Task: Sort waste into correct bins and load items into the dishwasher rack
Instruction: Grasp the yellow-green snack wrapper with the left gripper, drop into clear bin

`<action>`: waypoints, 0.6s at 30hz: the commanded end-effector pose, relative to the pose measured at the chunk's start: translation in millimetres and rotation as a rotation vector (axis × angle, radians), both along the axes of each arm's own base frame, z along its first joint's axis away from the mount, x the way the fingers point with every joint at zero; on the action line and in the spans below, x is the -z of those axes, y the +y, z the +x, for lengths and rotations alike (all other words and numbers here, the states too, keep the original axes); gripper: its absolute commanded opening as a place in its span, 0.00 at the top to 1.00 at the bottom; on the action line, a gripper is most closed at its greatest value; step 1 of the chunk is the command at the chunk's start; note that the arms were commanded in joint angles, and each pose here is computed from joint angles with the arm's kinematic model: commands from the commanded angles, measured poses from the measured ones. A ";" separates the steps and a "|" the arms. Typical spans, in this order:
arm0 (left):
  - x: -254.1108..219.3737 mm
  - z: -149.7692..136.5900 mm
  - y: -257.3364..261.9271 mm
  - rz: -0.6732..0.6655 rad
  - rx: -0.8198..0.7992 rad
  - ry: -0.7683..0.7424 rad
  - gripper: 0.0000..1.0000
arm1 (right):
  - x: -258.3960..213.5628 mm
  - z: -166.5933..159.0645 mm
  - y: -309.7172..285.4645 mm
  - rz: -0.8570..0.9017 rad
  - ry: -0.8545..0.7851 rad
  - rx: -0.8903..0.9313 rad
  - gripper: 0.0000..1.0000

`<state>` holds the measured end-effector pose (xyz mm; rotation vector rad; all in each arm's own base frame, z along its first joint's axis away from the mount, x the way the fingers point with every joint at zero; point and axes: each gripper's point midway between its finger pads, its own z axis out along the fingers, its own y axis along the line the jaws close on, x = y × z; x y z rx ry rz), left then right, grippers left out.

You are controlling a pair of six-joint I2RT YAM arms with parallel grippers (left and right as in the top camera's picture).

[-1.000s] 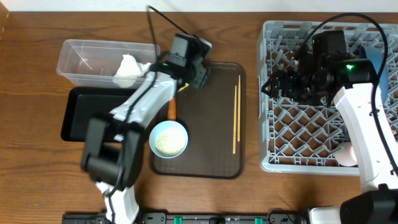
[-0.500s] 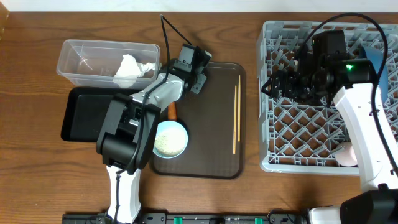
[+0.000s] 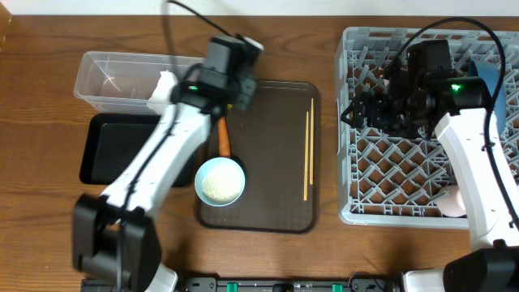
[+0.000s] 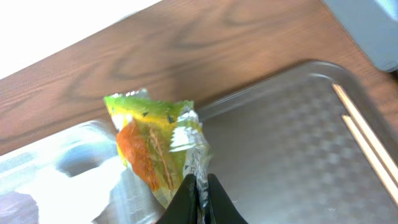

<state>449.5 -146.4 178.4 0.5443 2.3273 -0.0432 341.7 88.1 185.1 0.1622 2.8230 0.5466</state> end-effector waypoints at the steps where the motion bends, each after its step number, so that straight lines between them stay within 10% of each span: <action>1: 15.6 10.1 53.3 0.033 -0.130 0.046 0.94 | -5.0 -0.2 3.9 0.015 -0.008 0.001 0.07; 8: 63.4 27.1 121.8 -0.019 -0.255 0.147 0.92 | -5.2 0.4 3.9 0.016 -0.011 0.001 0.07; 11: 55.1 30.4 135.0 -0.030 -0.290 0.125 0.49 | -5.1 0.0 3.9 0.016 -0.009 0.001 0.07; 18: -12.9 16.7 110.6 -0.109 -0.249 0.024 0.45 | -4.7 -0.7 3.7 0.015 -0.006 0.001 0.07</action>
